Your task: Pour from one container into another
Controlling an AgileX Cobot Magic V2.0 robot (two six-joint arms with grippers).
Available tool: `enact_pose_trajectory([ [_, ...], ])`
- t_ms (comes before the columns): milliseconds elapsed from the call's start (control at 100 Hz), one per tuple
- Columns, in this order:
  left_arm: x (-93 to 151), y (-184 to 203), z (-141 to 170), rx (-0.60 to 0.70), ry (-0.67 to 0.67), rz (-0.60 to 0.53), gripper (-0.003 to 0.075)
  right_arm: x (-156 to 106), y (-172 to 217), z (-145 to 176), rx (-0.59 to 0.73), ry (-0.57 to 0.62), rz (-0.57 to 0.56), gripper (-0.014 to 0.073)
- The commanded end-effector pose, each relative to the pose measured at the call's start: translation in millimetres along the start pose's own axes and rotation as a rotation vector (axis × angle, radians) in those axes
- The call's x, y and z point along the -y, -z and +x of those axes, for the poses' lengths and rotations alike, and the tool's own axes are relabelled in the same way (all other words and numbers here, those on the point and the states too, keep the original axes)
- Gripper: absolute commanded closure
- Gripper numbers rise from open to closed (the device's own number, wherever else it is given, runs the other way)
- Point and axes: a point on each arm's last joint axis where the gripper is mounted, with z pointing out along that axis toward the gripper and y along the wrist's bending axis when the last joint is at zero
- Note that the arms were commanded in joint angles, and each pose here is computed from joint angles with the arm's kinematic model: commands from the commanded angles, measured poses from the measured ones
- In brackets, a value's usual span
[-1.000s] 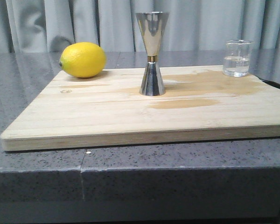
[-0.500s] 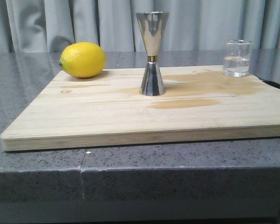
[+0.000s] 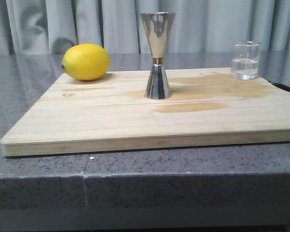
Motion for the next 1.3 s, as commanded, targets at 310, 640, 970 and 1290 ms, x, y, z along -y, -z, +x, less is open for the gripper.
enact_pose_trajectory([
  [310,-0.6,0.6,-0.7,0.113,0.013,-0.010,0.0739,-2.9,1.0,-6.3,0.142,0.006,-0.043,0.0644],
  [640,-12.3,5.3,-19.8,0.305,0.732,-0.035,0.0740,-8.7,6.2,-25.4,0.349,-0.083,-0.123,0.0644],
  [970,8.3,17.8,-97.9,0.184,0.689,0.199,0.0740,-14.6,15.3,-74.5,0.254,-0.213,-0.079,0.0644],
  [1290,45.6,-39.8,-184.6,-0.123,0.265,0.597,0.0739,-17.7,-18.8,-126.0,-0.016,0.080,0.074,0.0644],
])
